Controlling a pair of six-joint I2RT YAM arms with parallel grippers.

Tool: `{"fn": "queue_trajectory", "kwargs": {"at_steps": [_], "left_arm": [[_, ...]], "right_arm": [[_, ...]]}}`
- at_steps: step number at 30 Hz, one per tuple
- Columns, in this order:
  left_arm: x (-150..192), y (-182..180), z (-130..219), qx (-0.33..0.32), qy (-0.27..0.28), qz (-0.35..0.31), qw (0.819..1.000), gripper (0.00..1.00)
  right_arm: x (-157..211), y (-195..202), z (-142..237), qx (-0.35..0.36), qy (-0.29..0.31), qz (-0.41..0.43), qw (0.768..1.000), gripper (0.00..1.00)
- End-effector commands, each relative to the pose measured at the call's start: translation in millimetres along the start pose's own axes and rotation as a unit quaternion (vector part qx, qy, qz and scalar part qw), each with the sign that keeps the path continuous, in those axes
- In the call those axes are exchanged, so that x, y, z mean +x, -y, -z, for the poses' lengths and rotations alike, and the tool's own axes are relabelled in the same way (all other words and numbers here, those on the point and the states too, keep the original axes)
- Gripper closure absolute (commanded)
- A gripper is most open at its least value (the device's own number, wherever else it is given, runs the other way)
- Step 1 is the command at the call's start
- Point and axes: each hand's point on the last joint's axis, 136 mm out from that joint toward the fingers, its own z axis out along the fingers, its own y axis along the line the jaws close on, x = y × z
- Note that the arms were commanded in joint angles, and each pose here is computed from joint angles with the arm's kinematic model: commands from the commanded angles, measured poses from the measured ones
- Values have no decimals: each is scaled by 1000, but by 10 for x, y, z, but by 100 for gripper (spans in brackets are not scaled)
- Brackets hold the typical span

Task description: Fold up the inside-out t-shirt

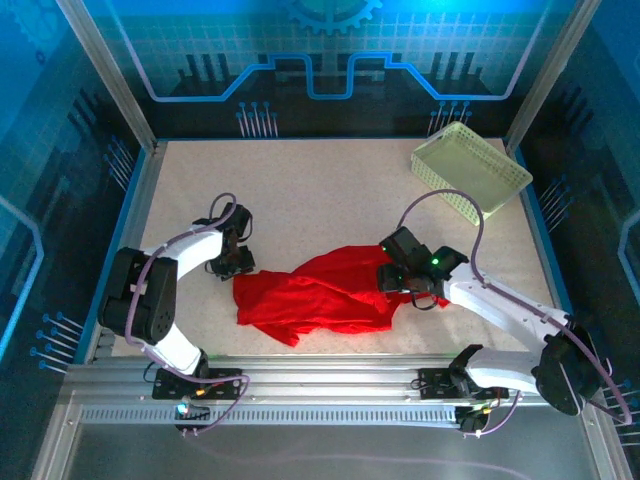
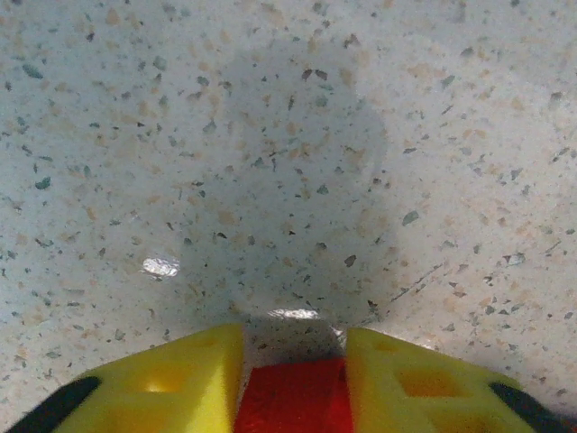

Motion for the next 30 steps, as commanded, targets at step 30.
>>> {"fn": "queue_trajectory", "kwargs": {"at_steps": [30], "left_arm": [[71, -50, 284, -112, 39, -85, 989, 62]], "right_arm": [[94, 51, -82, 3, -12, -13, 1000, 37]]}}
